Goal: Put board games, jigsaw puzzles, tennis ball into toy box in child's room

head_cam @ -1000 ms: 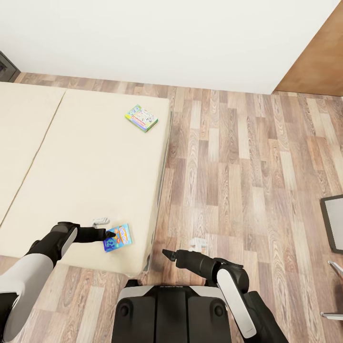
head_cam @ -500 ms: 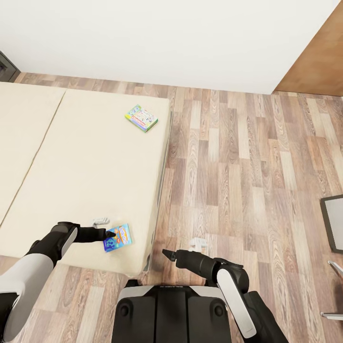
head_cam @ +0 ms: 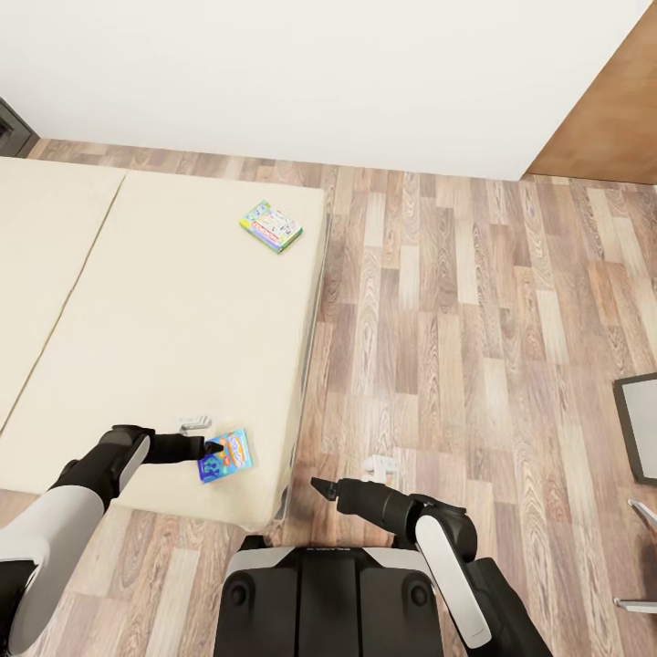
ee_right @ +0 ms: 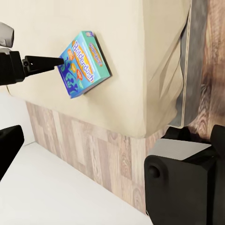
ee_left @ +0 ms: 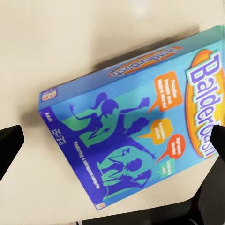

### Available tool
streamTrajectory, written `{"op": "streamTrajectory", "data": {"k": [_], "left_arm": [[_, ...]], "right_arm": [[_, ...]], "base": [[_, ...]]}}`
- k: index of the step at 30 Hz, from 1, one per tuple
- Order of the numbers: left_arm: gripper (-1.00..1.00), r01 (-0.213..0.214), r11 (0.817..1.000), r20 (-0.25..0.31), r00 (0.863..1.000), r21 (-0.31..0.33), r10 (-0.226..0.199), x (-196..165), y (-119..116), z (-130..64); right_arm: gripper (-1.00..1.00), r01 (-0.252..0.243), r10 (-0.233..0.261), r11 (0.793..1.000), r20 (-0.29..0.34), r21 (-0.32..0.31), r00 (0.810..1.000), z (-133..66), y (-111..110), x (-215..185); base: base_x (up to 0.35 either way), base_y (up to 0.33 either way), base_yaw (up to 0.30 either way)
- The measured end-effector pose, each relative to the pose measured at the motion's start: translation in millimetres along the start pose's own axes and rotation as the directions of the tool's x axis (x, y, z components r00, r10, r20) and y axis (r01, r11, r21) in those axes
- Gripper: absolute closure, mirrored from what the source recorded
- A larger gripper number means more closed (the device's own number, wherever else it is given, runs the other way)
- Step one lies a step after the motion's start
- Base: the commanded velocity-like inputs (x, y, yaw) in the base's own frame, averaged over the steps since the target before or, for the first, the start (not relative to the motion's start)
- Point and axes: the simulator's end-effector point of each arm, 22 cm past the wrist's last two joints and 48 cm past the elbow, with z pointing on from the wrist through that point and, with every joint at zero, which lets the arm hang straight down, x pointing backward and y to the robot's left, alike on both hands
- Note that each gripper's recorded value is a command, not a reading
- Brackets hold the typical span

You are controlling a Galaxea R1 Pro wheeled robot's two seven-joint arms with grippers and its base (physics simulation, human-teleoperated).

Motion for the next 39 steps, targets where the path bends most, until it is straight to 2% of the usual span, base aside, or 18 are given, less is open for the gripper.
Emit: {"op": "streamTrajectory", "data": {"k": [27, 39], "left_arm": [[-1.0, -0.013, 1.0, 0.021, 1.0, 0.005, 0.013, -4, -5, 1.9], [-1.0, -0.011, 1.0, 0.011, 1.0, 0.023, 0.011, 0, -16, 8.8]], "right_arm": [[-1.0, -0.002, 0.002, 1.0, 0.003, -0.006, 1.0, -2.0, -2, -2], [-1.0, -0.002, 0.002, 1.0, 0.002, -0.013, 1.0, -2.5, -2, -1]], "base": [[0.0, 0.0, 0.0], [0.0, 0.0, 0.0]]}}
